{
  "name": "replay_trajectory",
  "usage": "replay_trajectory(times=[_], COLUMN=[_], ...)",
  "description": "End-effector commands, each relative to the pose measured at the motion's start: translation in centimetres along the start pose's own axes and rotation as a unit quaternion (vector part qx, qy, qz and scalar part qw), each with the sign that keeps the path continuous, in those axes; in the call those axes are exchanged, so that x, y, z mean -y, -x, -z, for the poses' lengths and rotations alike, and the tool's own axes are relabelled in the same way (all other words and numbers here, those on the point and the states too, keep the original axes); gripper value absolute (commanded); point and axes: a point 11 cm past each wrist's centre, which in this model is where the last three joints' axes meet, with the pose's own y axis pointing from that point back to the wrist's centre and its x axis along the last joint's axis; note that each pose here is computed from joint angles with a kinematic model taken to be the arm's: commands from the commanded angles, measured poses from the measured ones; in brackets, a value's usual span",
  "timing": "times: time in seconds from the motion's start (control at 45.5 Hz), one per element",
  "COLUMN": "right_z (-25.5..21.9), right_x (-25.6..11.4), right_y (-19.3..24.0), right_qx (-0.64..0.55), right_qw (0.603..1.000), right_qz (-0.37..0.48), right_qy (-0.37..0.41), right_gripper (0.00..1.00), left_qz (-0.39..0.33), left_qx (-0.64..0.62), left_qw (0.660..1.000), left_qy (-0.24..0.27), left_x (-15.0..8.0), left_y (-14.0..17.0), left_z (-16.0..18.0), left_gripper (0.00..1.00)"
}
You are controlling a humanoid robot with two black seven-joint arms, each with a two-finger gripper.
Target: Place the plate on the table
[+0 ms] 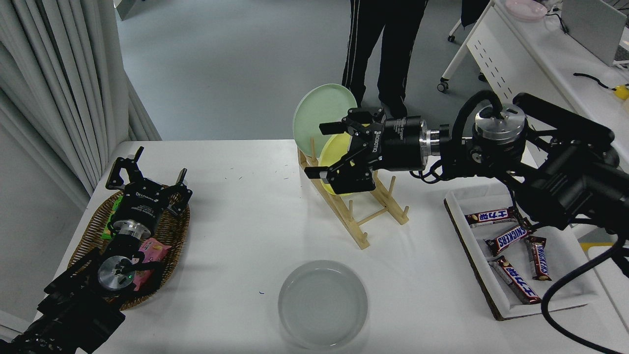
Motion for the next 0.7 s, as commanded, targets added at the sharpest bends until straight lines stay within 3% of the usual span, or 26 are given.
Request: replay_trajectory(times=[0.0, 0.264, 0.505, 0.681], right_z=[4.4, 9.9, 11.8, 13.4], right_x=[-2.3, -5.7, -8.3, -11.5], right_y=[1.6, -1.7, -7.8, -12.1], right_qx=[-0.030, -0.025, 0.012, -0.028], right_qw=[0.994, 0.953, 0.928, 0.899], right_qz=[0.010, 0.008, -0.025, -0.061], right_qy=[-0.107, -0.301, -0.372, -0.433], right_gripper=[1.00, 1.00, 1.00, 1.00], left_qz=[0.000, 0.000, 0.000, 0.000], left_qx=[0.000, 0.000, 0.000, 0.000], left_qw=[1.000, 1.000, 1.000, 1.000], left_qy=[0.000, 0.000, 0.000, 0.000], left_x=[0.0, 0.0, 0.0, 0.0], left_y=[0.0, 0.0, 0.0, 0.0], left_z=[0.0, 0.0, 0.0, 0.0], left_gripper=[1.00, 1.00, 1.00, 1.00])
